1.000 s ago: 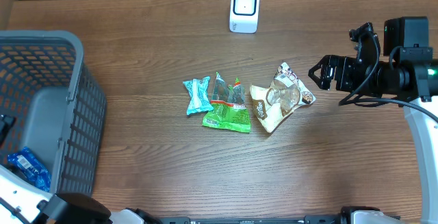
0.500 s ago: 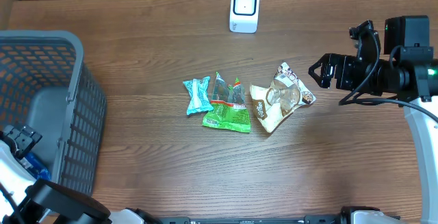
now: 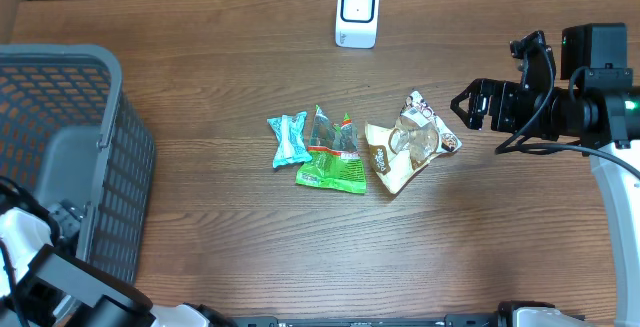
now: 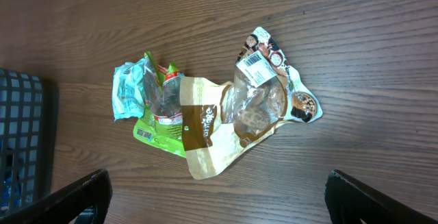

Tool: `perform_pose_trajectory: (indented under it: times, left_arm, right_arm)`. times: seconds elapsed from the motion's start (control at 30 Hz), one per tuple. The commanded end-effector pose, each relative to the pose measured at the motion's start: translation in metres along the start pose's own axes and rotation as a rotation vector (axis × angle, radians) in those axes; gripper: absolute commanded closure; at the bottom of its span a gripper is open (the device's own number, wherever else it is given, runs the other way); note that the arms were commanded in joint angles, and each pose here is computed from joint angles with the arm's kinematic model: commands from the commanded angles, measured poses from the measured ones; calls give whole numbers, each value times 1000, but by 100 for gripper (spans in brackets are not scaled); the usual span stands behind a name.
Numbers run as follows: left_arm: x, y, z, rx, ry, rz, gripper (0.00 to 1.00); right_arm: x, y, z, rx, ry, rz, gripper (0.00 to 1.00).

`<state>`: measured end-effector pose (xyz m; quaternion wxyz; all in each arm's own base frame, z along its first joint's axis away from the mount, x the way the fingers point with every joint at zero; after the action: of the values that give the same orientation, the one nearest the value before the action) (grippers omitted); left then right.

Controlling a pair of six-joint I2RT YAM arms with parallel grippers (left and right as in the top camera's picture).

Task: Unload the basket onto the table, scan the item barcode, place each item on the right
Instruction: 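Grasp the blue packet in the basket with the left gripper and lift it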

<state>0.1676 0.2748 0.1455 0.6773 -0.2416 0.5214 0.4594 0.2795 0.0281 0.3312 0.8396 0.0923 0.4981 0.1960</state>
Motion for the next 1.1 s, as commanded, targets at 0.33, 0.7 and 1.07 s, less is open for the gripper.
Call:
perform_pose_trajectory:
  times: [0.33,0.7,1.07]
  left_arm:
    - [33,-5,-27,-115,135,21,96]
    - [4,-59,-1,-136,111,-427,96]
    - [-225,-73,92,-53,-100,-803,96]
  right_arm:
    - [-2,2,2,-11,-11,1,0]
    - [-2,2,6,-15,-38,1,0]
    - [-2,2,5,15,-30,2,0]
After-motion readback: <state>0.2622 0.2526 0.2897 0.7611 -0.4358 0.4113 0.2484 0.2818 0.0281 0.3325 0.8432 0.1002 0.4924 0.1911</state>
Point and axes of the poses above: each gripper's point midway between its finger pads, its own x axis out along the fingers, its own y axis along the line the jaws close on, z = x × y, the point moved 10 cm from there along -x, back along the fingers, and after that the axes turned 10 degrees about -x, right-handed, at the moved point
